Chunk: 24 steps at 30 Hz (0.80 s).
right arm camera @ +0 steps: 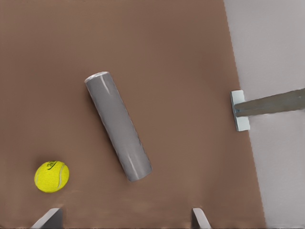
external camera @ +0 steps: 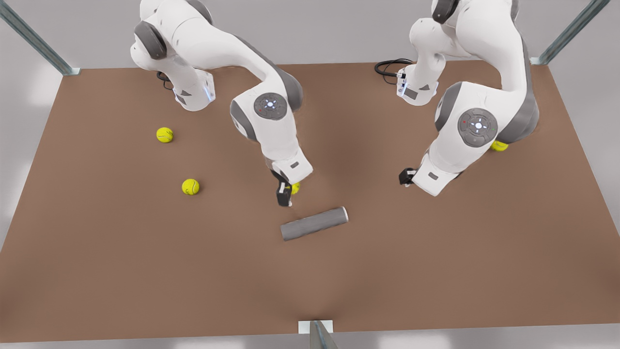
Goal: Put the tennis tube upright
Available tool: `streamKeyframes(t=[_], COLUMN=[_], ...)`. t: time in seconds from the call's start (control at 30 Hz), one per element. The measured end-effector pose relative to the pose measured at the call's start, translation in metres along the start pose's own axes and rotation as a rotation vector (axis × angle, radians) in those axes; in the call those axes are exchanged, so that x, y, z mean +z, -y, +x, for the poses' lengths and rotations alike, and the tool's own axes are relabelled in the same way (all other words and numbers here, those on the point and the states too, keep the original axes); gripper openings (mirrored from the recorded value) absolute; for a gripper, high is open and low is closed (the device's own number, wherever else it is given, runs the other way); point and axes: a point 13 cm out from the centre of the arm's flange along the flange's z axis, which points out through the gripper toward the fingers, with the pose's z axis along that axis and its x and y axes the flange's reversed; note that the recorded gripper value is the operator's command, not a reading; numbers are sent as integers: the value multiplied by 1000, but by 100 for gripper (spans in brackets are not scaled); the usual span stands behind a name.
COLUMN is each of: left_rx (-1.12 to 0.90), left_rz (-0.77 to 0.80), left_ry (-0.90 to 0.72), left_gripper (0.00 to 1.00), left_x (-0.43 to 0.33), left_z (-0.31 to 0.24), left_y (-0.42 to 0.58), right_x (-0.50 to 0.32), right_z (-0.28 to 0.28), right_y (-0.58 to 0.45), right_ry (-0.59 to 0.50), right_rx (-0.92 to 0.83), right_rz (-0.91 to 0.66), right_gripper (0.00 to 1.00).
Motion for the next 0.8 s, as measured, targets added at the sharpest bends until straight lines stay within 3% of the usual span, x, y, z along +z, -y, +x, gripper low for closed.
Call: streamKeyframes(t=[0.13,0.33,0.47,0.8], left_rx=[-222,-643,-905,-1357], left_rz=[69,179,222,253], left_ry=[-10,-15,-23,-34], left_gripper=[100,100,100,100], left_x=[59,113,148,195], left_z=[2,3,-6,6], left_y=[103,191,215,261], right_x=[-116,-121,-96,-113], right_z=[162,369,391,395], right_y=[35,71,64,50], right_ry=[-109,-331,-432,-470], right_rx=[359,884,1009,1163], right_rz=[-67,-177,-237,-228], right_gripper=[100,100,100,100])
